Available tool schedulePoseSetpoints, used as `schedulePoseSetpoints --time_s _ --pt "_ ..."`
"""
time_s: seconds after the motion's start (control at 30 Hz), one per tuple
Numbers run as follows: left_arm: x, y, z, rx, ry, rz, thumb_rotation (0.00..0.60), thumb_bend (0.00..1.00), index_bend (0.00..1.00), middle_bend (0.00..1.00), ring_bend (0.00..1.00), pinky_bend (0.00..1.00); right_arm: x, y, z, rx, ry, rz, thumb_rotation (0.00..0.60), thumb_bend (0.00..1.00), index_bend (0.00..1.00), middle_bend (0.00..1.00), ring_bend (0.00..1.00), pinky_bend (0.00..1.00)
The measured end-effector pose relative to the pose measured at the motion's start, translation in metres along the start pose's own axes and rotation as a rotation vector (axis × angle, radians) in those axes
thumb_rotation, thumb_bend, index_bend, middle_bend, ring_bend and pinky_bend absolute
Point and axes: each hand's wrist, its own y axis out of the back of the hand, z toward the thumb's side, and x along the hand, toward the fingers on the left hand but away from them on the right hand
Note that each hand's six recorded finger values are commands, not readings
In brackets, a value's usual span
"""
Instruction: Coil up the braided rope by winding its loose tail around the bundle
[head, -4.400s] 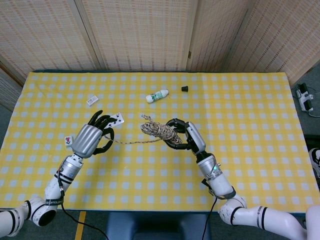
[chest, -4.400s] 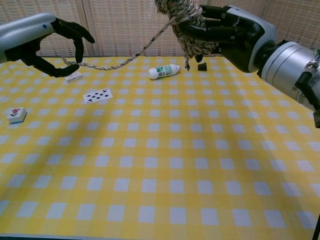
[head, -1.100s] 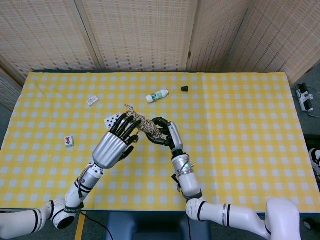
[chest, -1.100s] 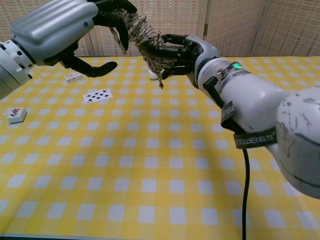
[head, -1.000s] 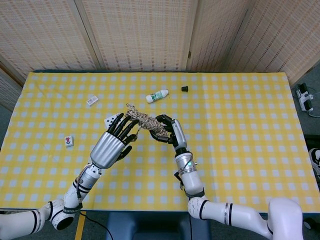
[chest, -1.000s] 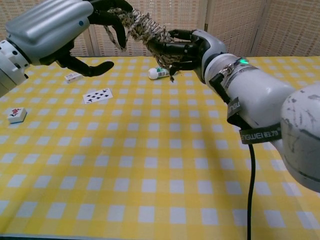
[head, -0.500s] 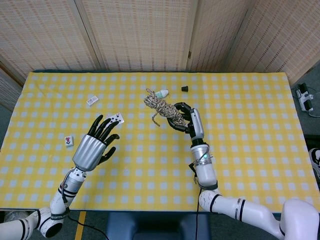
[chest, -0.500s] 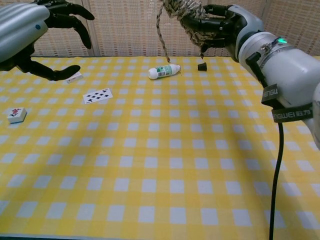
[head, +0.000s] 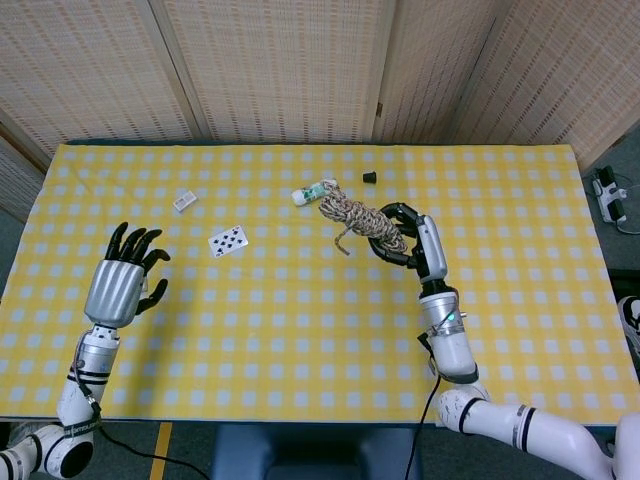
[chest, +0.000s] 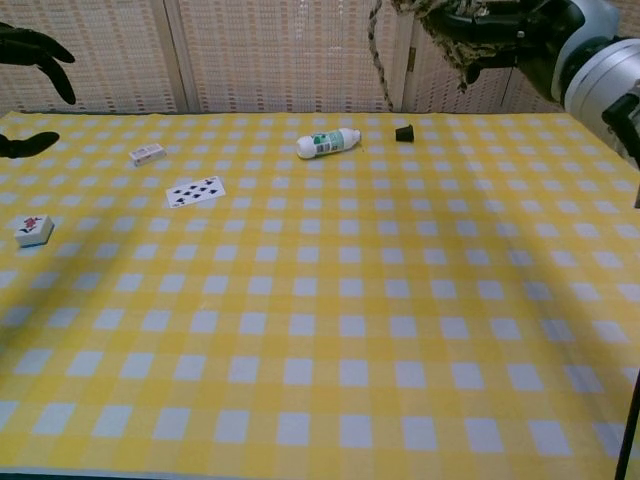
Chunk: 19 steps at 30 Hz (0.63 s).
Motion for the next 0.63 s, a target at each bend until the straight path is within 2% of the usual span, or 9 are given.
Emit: schedulePoseSetpoints --time_s 0.13,0.3,0.63 --pt "-0.013 0.0 -0.026 0.008 0.081 -0.021 0.6 0.38 0.4 0.21 0.15 0.0 0.011 0.01 -0.002 0.003 -0.019 0.015 0.6 0.63 0.93 0.78 0.82 0.69" --pt "-0.035 -0.001 -0.05 0.031 0.145 -0.048 0.6 0.38 0.39 0.21 0.13 0.0 0.02 0.018 0.0 0.01 -0.026 0.032 0.6 0.63 0.93 0.78 0.82 0.69" --pt "-0.092 0.002 -0.067 0.069 0.172 -0.061 0.6 0.38 0.39 0.19 0.13 0.0 0.034 0.034 -0.008 0.03 -0.064 0.048 0.6 0.63 0.93 0.78 0.82 0.69"
